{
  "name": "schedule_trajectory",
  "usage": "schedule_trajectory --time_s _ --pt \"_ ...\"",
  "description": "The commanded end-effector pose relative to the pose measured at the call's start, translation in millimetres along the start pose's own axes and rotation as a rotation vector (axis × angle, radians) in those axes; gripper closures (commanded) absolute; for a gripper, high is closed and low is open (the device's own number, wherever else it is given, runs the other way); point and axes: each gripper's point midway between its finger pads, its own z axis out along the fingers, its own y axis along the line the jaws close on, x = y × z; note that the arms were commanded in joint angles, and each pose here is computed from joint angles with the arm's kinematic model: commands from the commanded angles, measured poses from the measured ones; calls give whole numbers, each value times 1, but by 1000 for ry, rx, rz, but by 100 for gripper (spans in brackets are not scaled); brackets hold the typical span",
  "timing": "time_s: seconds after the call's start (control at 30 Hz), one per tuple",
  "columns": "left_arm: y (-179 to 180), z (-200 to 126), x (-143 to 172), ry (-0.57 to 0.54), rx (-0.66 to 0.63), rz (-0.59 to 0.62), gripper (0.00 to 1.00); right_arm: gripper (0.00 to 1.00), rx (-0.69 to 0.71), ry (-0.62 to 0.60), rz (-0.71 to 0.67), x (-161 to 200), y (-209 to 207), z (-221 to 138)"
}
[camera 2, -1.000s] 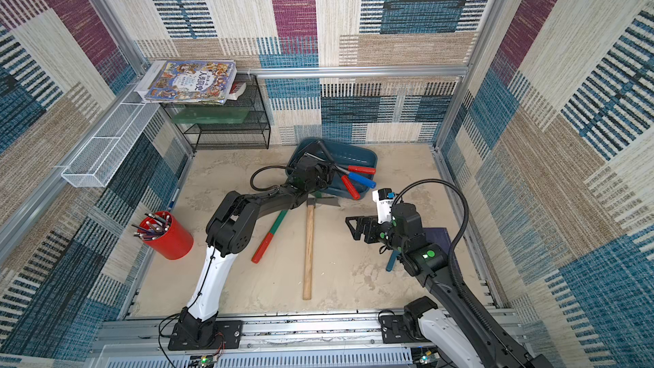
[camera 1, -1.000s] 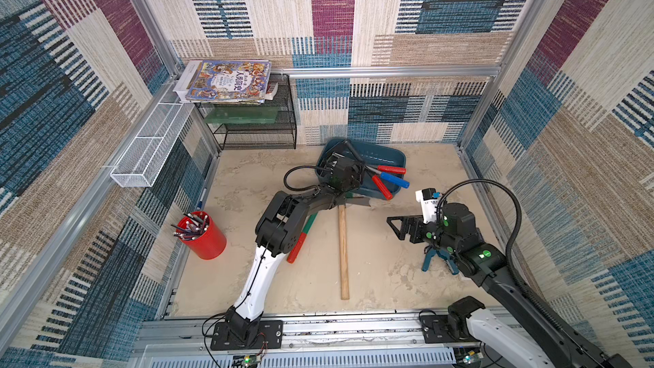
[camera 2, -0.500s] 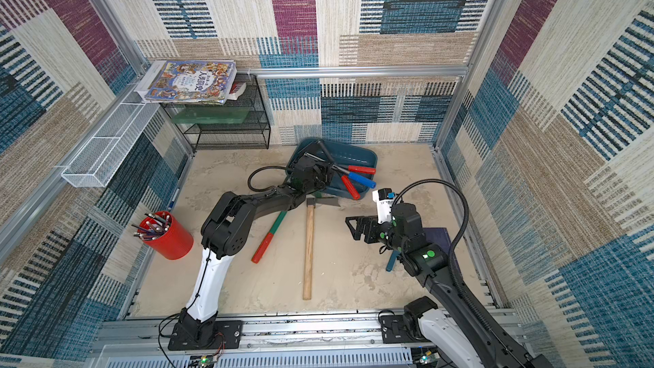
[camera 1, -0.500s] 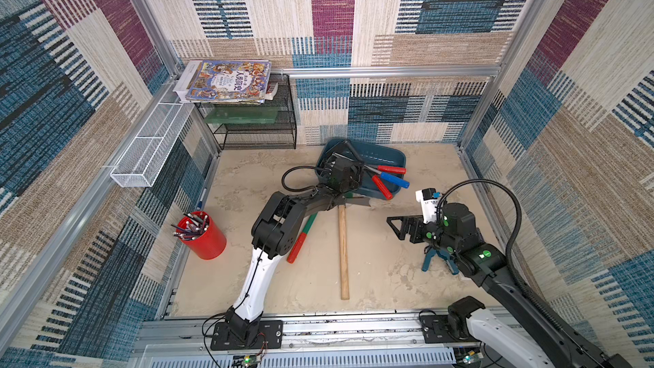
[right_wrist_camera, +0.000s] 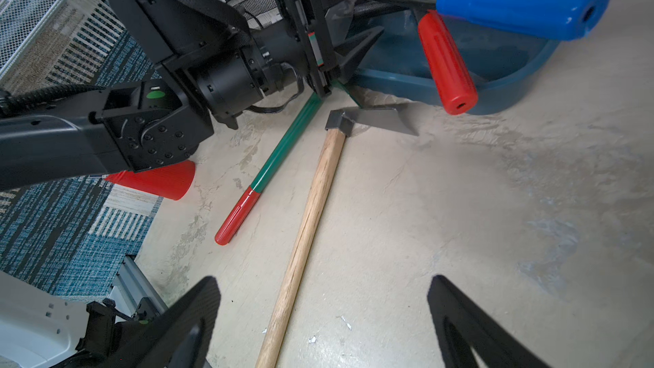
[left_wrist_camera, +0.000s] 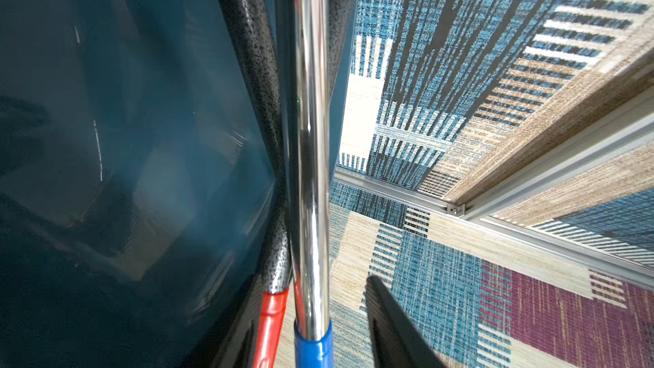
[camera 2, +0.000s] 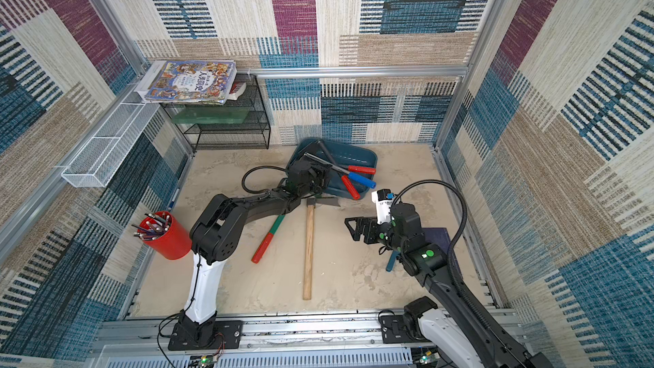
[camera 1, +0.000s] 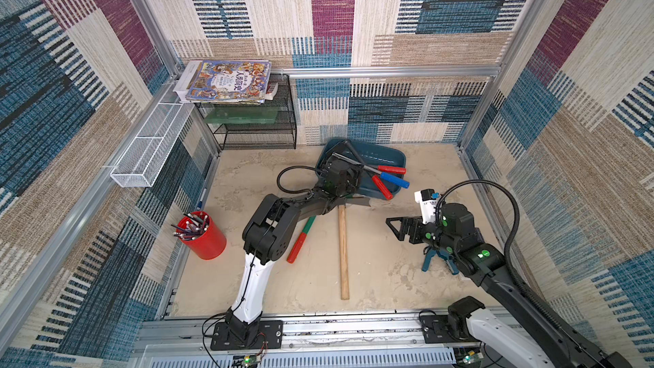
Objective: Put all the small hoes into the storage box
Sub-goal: Place the hoe in the storage box.
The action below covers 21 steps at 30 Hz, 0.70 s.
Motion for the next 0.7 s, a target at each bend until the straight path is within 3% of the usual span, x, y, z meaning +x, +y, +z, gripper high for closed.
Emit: schedule_trajectory --time_s 0.0,0.67 --pt "-12 -8 6 18 22 79 48 4 -33 -22 -8 -7 7 1" --pt "-13 -57 36 179 -103 421 49 4 -105 -21 -49 -5 20 6"
